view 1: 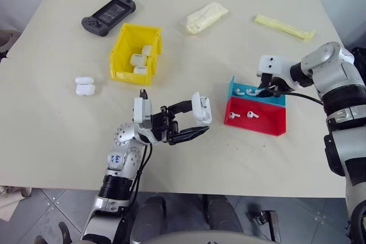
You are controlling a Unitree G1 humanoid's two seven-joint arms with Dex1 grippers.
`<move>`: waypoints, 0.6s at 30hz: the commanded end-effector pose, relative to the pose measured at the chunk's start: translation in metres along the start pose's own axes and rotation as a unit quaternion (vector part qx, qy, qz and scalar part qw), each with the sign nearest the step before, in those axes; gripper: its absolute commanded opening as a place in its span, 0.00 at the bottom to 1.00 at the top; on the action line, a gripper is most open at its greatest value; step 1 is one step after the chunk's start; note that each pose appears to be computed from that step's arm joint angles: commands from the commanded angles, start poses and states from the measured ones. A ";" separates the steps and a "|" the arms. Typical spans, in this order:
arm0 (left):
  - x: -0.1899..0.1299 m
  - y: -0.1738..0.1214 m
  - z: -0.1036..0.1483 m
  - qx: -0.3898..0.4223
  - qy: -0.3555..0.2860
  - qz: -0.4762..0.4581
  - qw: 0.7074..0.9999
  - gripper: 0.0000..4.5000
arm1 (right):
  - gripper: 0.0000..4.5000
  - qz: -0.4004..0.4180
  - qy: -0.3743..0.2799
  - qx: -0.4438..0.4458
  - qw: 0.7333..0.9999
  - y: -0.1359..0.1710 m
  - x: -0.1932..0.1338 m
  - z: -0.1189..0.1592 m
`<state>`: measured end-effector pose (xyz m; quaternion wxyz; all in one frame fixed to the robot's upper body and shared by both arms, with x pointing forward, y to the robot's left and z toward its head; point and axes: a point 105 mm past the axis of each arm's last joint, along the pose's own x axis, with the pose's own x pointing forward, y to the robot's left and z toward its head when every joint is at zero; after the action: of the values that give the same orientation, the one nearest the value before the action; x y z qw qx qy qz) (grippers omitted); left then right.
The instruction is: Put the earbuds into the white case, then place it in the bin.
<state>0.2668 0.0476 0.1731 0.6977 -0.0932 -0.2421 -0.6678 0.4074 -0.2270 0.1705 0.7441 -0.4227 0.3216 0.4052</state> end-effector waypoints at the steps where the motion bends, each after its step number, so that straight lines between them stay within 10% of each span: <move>1: 0.006 -0.003 0.007 0.014 -0.009 -0.014 1.000 0.60 | 0.31 0.009 -0.001 0.000 1.000 0.004 0.005 0.000; 11: 0.005 -0.004 0.006 0.015 -0.009 -0.013 1.000 0.60 | 0.31 0.009 0.014 -0.004 1.000 0.005 0.006 -0.005; 18: 0.005 -0.003 0.007 0.016 -0.008 -0.014 1.000 0.60 | 0.11 0.014 0.010 -0.006 1.000 0.006 0.005 -0.003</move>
<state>0.2668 0.0476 0.1730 0.6979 -0.0933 -0.2419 -0.6677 0.4071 -0.2241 0.1701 0.7397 -0.4268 0.3200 0.4102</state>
